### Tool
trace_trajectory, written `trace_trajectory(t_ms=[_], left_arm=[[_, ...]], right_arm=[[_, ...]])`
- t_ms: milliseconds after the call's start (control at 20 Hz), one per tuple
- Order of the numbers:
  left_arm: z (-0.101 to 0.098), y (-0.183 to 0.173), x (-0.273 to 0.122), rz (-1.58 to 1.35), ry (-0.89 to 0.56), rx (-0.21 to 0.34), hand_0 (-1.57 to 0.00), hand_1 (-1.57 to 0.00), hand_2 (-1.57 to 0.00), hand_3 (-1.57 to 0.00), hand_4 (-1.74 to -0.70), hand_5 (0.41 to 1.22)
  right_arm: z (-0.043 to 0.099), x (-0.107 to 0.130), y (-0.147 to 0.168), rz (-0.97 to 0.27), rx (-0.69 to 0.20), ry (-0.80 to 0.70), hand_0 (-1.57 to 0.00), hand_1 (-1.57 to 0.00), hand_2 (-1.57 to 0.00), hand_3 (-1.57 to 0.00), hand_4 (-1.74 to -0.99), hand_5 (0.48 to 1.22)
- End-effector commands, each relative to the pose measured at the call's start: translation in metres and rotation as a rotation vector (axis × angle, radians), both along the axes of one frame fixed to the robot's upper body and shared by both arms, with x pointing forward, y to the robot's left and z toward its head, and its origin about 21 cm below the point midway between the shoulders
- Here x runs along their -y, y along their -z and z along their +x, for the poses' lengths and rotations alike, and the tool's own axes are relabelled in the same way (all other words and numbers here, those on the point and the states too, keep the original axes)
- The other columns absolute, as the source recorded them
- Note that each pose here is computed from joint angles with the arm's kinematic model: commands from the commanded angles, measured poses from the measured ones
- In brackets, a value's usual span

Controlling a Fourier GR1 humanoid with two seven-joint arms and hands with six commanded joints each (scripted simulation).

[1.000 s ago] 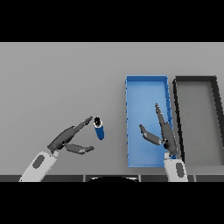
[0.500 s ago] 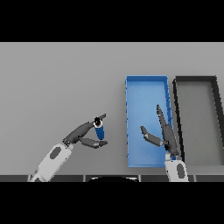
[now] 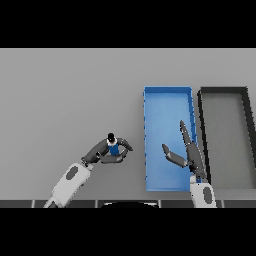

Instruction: Pick up the blue pipe and place it into the blue bin.

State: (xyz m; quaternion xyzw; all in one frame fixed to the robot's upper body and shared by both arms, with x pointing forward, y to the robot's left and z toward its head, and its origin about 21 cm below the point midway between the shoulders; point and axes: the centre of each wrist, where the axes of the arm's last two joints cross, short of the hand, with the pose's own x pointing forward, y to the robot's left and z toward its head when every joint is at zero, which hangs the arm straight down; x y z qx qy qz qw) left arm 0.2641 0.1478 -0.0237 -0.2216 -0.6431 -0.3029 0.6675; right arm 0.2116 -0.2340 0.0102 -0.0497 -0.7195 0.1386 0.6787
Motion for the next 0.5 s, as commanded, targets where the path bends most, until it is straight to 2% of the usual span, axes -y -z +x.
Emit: trace_trajectory(t_ms=[0,100,200,250,350,450], left_arm=[[0.002,-0.001,0.004,0.014,0.002,0.008,-0.72,-0.86,-0.90,-0.88,-1.48,0.929],[-0.004,0.002,0.008,-0.003,0.041,0.031,-1.02,-1.11,-1.14,-1.10,-1.57,1.034],[-0.006,0.005,0.012,-0.024,0.053,0.068,-1.22,-1.28,-1.30,-1.22,-1.63,1.101],[-0.008,0.006,0.011,-0.029,0.050,0.089,-1.29,-1.34,-1.35,-1.27,-1.65,1.125],[-0.009,0.003,0.014,-0.028,0.033,0.092,-1.39,-1.42,-1.43,-1.35,-1.68,1.160],[-0.009,-0.010,0.017,-0.065,0.018,0.129,-1.46,-1.48,-1.48,-1.41,-1.70,1.182]], right_arm=[[0.001,-0.002,-0.001,0.009,0.010,0.000,0.00,0.00,0.00,0.00,-1.198,0.604],[0.002,-0.005,-0.005,0.011,0.023,-0.003,0.00,0.00,0.00,0.00,-1.196,0.604],[0.001,-0.004,-0.004,0.008,0.012,0.001,0.00,0.00,0.00,0.00,-1.195,0.603],[0.002,-0.004,-0.003,0.006,0.014,-0.002,0.00,0.00,0.00,0.00,-1.191,0.602],[0.002,-0.001,-0.002,0.012,0.010,-0.004,0.00,0.00,0.00,0.00,-1.192,0.602],[0.001,-0.003,-0.005,0.002,0.016,-0.009,0.00,0.00,0.00,0.00,-1.189,0.603]])
